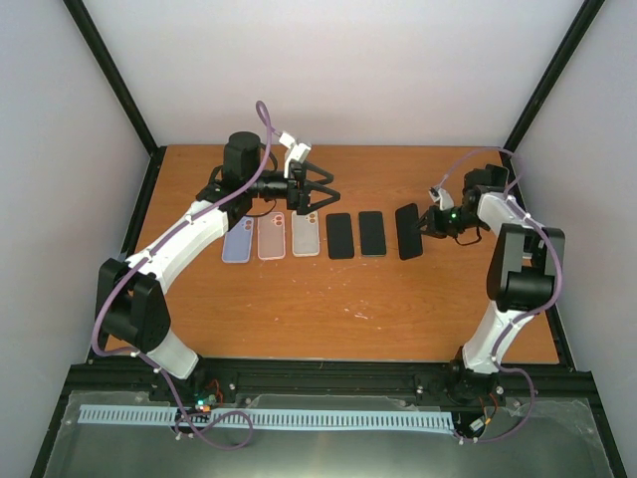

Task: Take the phone out of the phone case
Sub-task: Place the phone at the center of the board.

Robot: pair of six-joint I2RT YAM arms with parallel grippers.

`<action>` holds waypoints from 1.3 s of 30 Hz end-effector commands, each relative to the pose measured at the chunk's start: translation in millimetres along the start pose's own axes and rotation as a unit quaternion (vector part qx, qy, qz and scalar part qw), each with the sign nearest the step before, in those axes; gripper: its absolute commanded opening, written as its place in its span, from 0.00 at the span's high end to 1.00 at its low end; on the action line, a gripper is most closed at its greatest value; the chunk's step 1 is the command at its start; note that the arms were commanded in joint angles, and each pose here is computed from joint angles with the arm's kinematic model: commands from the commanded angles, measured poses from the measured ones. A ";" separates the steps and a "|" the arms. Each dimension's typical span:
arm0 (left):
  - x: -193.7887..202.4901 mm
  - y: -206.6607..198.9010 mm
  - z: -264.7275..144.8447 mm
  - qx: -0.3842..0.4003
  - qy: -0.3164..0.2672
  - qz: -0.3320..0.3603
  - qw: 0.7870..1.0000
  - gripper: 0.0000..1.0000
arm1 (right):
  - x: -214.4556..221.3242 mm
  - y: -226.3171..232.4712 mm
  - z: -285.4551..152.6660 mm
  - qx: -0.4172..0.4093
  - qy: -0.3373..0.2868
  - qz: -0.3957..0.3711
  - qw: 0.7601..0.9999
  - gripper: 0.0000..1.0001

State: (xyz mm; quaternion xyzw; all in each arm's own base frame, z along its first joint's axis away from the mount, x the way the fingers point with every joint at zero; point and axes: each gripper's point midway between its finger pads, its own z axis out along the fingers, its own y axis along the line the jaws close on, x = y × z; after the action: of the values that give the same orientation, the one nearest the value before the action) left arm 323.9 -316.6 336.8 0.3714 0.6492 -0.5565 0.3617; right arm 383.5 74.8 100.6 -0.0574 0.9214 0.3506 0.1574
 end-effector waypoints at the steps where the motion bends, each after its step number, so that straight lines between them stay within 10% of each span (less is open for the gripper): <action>1: -8.2 -8.8 -4.8 0.003 -0.008 0.025 1.000 0.00 | -24.6 -1.4 0.3 -0.034 -0.023 0.003 0.999 0.97; 24: -5.5 -2.9 -3.9 0.004 -0.006 0.012 1.000 0.00 | -34.3 -48.8 36.1 -0.058 0.001 0.077 0.995 0.88; 39: -6.0 -0.3 -2.4 0.005 -0.007 0.006 1.000 0.00 | -33.7 -57.1 25.4 0.002 -0.003 0.062 0.998 0.52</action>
State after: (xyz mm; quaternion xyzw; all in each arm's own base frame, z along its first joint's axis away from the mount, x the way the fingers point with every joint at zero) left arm 324.9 -315.5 336.2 0.3698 0.6501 -0.5565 0.3618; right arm 430.1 57.2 44.4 0.0127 0.9175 0.3808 0.1140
